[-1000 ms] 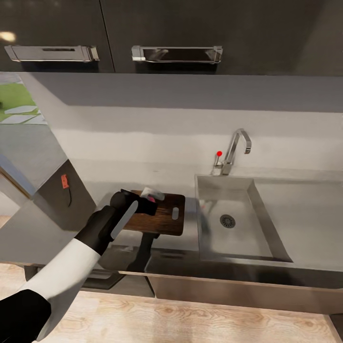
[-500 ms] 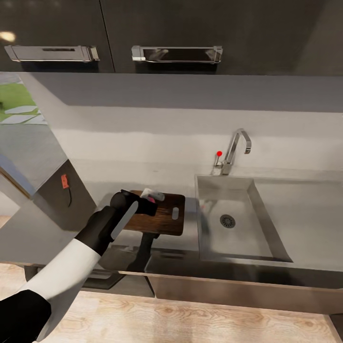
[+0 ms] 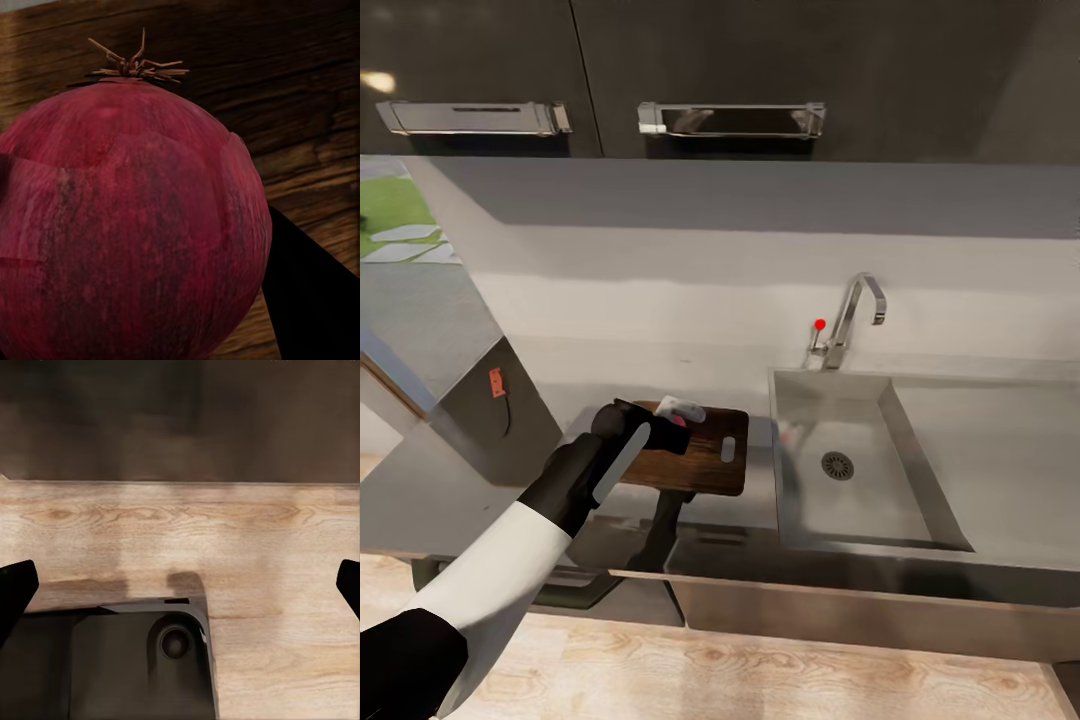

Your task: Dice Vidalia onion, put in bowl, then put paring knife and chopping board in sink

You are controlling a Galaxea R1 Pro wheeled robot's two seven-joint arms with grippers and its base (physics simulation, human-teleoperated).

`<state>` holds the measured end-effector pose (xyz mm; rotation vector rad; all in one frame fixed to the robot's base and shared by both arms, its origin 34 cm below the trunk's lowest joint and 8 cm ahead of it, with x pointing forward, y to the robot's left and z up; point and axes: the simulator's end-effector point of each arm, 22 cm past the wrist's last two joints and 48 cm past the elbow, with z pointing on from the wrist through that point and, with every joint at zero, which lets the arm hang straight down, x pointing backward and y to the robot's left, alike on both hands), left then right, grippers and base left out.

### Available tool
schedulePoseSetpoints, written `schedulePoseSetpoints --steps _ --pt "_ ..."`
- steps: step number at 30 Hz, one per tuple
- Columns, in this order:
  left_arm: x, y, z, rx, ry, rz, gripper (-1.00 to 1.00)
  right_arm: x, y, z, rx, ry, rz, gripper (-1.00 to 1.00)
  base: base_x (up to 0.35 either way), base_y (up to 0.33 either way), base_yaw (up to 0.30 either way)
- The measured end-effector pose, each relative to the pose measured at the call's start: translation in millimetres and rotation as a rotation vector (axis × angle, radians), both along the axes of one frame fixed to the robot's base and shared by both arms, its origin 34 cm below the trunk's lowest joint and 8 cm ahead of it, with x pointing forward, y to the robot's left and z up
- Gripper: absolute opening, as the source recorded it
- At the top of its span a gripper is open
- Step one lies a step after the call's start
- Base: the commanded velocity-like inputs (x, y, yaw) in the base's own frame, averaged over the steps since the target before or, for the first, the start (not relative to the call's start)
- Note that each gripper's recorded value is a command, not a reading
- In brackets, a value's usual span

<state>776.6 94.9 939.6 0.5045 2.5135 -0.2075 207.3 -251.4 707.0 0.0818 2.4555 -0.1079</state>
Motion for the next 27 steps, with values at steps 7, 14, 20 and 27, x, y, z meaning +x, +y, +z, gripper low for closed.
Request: schedulePoseSetpoints --steps 7,14,20,27 --pt "0.6 0.1 7.2 0.000 -0.011 0.000 -1.00 3.2 0.0 1.1 0.000 -0.011 0.000 1.00 0.000 0.000 0.000" --pt "1.4 -0.1 12.3 0.000 -0.019 0.000 -1.00 5.6 0.0 1.7 0.000 -0.018 0.000 1.00 -0.058 0.000 0.000" --pt "1.2 0.0 12.6 0.000 -0.019 0.000 -1.00 5.7 -0.1 1.9 0.000 -0.019 0.000 1.00 -0.060 0.000 0.000" --pt "1.1 0.1 12.5 0.000 -0.019 0.000 -1.00 5.6 0.0 1.9 0.000 -0.019 0.000 1.00 -0.006 0.000 0.000"
